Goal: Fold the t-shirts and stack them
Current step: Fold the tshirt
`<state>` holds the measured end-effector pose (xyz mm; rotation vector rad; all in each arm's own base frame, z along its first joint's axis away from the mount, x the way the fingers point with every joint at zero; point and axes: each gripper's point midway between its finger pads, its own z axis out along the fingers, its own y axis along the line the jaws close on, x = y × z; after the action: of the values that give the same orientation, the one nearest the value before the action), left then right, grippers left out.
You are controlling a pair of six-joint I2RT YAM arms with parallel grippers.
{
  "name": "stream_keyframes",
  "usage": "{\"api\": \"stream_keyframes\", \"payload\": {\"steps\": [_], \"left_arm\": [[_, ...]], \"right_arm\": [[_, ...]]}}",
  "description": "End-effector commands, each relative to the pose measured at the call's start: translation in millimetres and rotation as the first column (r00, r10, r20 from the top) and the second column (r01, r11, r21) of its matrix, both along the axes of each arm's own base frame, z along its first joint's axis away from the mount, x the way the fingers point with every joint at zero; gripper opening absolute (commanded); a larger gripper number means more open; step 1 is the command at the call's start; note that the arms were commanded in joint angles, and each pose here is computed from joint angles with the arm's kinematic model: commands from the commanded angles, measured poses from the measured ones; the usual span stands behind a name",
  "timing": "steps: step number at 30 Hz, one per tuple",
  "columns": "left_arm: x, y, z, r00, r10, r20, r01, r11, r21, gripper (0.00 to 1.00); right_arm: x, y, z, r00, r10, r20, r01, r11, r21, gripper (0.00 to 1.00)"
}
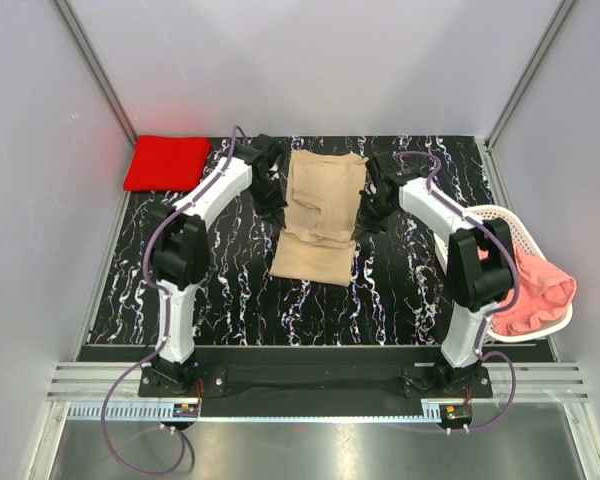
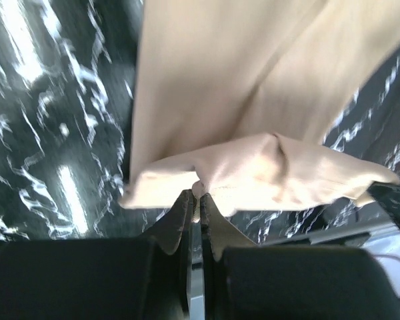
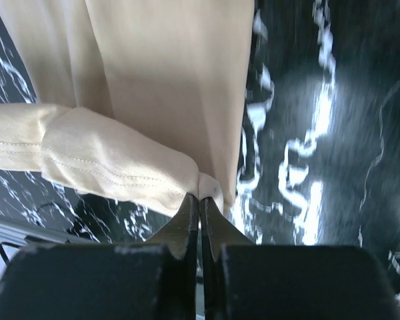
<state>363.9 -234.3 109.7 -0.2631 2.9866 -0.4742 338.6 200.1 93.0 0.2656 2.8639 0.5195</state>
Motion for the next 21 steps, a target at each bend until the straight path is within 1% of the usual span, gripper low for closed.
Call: {"api": "stream_keyframes", "payload": {"steps": [1, 2, 4, 5, 11, 16, 17, 20, 21], "left_arm": [[24, 7, 11, 1.000, 0.018, 0.009, -0.017, 0.999, -0.046, 0.00], [29, 6, 6, 1.000, 0.023, 0.003, -0.023, 0.998, -0.052, 0.00], [42, 4, 10, 0.999, 0.032, 0.023, -0.030, 0.996, -0.083, 0.00], [47, 3, 4, 0.999, 0.031, 0.019, -0.029, 0.996, -0.089, 0.00], [59, -9, -2, 1.000, 0.022, 0.021, -0.019, 0.987, -0.158, 0.02], [68, -14, -11, 0.999, 0.018, 0.037, -0.012, 0.984, -0.178, 0.04], [70, -14, -12, 0.999, 0.020, 0.041, -0.012, 0.984, -0.176, 0.06], [79, -12, -18, 0.998, 0.034, 0.050, -0.025, 0.983, -0.181, 0.06], [83, -11, -19, 0.998, 0.040, 0.055, -0.030, 0.983, -0.184, 0.08]], "right_arm": [[19, 1, 8, 0.997, 0.071, 0.005, -0.071, 0.997, 0.031, 0.00], [30, 4, 8, 0.998, 0.068, 0.011, -0.069, 0.997, 0.036, 0.00], [38, 2, 6, 0.998, 0.063, 0.000, -0.063, 0.997, 0.044, 0.00], [44, 3, 4, 0.998, 0.063, -0.003, -0.063, 0.997, 0.047, 0.00], [51, -3, -10, 0.998, 0.048, -0.045, -0.046, 0.997, 0.064, 0.00], [55, -8, -18, 0.998, 0.036, -0.060, -0.032, 0.997, 0.069, 0.00], [58, -8, -20, 0.998, 0.034, -0.059, -0.030, 0.997, 0.072, 0.00], [69, -10, -24, 0.999, 0.023, -0.044, -0.019, 0.996, 0.083, 0.00], [73, -11, -26, 0.999, 0.017, -0.041, -0.013, 0.996, 0.083, 0.01]]}}
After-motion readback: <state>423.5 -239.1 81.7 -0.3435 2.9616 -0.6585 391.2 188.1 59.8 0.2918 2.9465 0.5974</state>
